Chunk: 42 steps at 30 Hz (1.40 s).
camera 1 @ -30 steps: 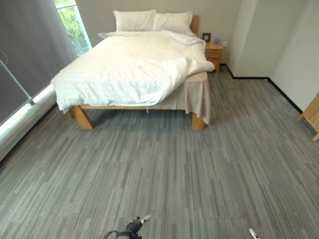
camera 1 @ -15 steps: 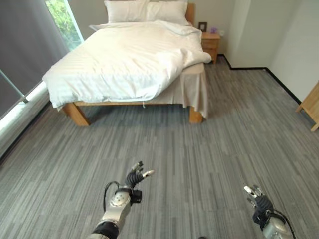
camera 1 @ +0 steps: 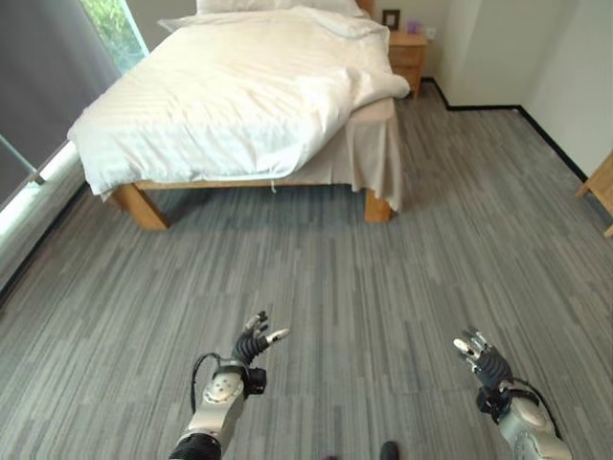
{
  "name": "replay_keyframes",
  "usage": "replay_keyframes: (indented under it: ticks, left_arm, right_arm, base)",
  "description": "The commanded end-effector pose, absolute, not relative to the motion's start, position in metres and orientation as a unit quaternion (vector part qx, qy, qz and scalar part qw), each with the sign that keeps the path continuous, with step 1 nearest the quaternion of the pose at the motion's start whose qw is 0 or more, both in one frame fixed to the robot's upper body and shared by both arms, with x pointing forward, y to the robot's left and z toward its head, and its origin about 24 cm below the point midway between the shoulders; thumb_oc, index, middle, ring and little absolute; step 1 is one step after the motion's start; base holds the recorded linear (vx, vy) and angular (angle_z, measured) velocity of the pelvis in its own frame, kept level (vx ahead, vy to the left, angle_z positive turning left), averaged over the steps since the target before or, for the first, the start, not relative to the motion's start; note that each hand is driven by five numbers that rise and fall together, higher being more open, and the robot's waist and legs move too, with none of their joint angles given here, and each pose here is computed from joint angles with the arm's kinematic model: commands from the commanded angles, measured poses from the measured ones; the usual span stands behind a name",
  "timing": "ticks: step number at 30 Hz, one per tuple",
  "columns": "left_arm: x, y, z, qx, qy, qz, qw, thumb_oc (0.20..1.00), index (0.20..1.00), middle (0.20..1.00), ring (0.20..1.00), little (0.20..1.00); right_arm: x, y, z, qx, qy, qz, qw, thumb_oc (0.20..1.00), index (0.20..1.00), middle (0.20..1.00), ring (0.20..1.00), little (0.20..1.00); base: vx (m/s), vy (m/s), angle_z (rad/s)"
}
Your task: Making the bed.
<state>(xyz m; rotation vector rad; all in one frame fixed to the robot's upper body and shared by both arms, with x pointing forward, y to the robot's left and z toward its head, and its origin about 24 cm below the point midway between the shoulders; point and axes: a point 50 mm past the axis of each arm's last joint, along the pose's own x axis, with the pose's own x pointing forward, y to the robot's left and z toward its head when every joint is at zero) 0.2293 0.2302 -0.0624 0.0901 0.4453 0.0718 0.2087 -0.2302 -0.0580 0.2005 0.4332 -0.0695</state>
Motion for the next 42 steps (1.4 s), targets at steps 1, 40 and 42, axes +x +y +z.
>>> replay_keyframes:
  ticks: [1,40,42]
  left_arm:
    - [0.248,0.246,-0.032,0.063,0.156,0.045,0.985,1.0,1.0,1.0,1.0,1.0]
    - [0.248,0.236,-0.003,0.036,0.075,0.028,0.996,1.0,1.0,1.0,1.0,1.0]
    - [0.247,0.24,0.008,0.064,0.057,0.014,0.996,1.0,1.0,1.0,1.0,1.0]
  right_arm:
    - [0.223,-0.205,-0.04,0.114,0.157,0.017,0.981,1.0,1.0,1.0,1.0,1.0]
    - [0.218,-0.192,-0.037,0.138,0.162,0.077,0.974,1.0,1.0,1.0,1.0,1.0]
    - [0.22,-0.174,-0.039,0.166,0.164,0.097,0.968,1.0,1.0,1.0,1.0,1.0]
  base:
    - [0.12,0.1,-0.19]
    - [0.43,-0.141,-0.05]
    - [0.69,0.331,-0.1]
